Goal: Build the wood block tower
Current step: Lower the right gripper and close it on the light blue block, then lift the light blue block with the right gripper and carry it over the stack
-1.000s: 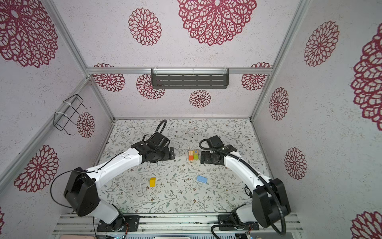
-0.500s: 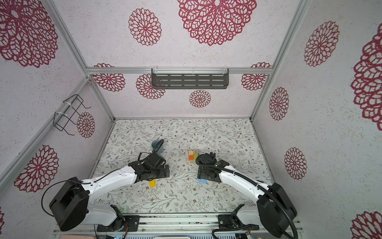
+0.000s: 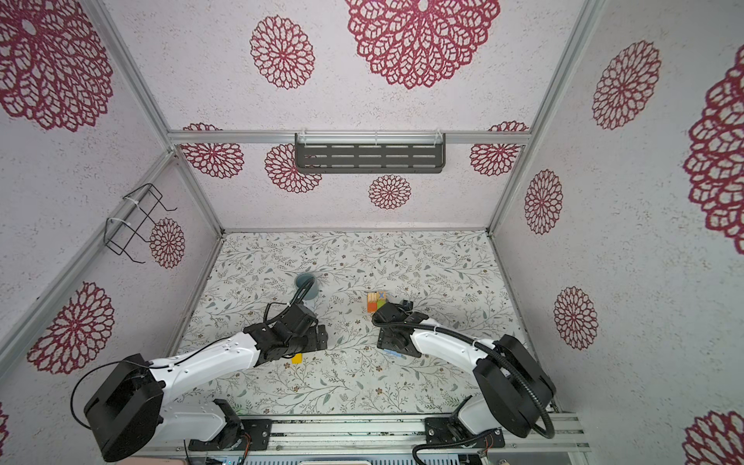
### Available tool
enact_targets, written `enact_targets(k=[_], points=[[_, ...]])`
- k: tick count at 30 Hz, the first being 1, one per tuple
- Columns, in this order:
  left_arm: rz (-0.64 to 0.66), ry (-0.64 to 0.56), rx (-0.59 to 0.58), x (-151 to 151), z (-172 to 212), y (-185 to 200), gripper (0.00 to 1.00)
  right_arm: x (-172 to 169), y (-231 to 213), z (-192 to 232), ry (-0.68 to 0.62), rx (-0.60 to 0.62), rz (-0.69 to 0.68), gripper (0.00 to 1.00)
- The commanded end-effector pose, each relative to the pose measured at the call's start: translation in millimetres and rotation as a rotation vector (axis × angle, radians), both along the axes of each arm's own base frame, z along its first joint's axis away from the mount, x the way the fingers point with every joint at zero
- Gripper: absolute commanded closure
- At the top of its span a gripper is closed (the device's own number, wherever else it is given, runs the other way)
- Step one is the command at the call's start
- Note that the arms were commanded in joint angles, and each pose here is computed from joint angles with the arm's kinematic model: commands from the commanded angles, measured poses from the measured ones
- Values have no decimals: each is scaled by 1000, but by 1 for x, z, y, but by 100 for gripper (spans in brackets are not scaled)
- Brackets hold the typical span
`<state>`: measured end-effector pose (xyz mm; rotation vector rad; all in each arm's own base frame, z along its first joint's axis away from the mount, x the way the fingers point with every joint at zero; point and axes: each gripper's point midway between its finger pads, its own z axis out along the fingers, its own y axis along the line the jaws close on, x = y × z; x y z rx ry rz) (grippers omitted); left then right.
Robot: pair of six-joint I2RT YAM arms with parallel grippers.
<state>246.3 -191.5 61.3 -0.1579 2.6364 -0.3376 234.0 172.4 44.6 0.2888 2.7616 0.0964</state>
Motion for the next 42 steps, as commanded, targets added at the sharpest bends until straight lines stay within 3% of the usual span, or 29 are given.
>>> enact_targets(k=[1,31,42], points=[[3,-28,-9,0,3,-1,3,7,6,8,-28,17,-28,14],[0,-34,-8,-10,-2,10,2,-7,24,-14,24,5,-17,29],[5,-38,-12,-9,0,10,2,-4,28,-13,40,-80,36,37]])
